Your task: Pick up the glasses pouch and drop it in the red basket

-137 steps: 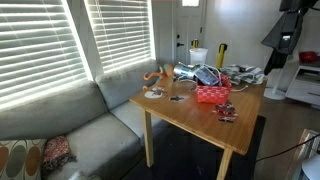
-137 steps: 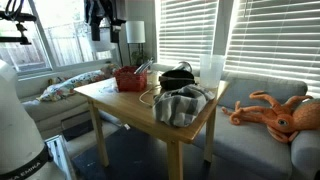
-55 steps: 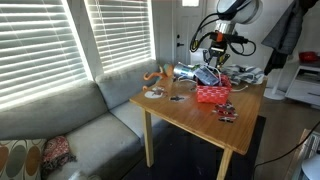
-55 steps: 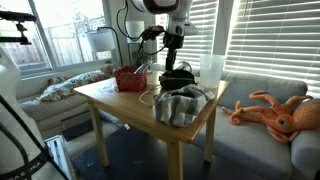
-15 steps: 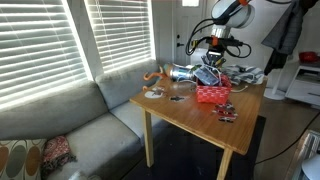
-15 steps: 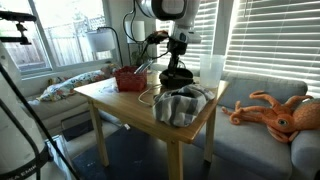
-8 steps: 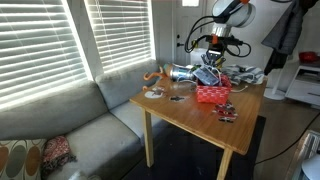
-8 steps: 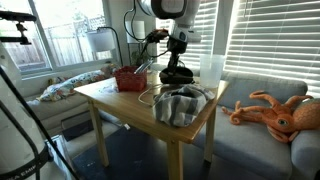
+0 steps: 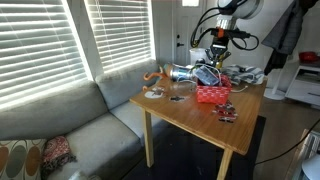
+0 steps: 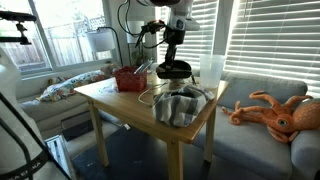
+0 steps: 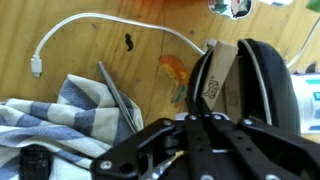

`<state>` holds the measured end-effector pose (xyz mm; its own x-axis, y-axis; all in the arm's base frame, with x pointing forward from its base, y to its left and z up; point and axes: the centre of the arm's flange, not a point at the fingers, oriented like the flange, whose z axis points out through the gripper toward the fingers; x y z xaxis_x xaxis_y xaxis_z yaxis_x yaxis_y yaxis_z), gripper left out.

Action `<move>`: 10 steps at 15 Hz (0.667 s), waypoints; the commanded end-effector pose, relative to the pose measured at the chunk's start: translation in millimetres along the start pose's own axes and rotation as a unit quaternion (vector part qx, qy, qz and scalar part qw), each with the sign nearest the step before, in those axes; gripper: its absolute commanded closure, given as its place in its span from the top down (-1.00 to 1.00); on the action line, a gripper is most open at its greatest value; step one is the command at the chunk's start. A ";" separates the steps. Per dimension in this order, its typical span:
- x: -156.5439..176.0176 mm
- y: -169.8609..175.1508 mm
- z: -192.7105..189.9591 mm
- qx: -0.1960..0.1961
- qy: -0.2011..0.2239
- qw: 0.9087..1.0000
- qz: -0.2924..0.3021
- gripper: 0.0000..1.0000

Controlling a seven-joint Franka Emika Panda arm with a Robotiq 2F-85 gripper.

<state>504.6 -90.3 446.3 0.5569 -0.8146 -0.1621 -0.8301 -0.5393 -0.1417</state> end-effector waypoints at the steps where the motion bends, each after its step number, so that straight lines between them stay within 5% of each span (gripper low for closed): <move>1: -31.4 26.7 -37.1 0.003 0.039 0.999 -0.022 -0.98; 6: -67.6 38.7 -66.3 0.014 0.093 0.993 -0.074 -0.98; 10: -112.5 37.4 -88.1 0.015 0.183 0.976 -0.115 -0.98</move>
<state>442.9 -62.7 525.8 0.6705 -0.7351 0.1000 -0.7178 -0.6769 -0.1628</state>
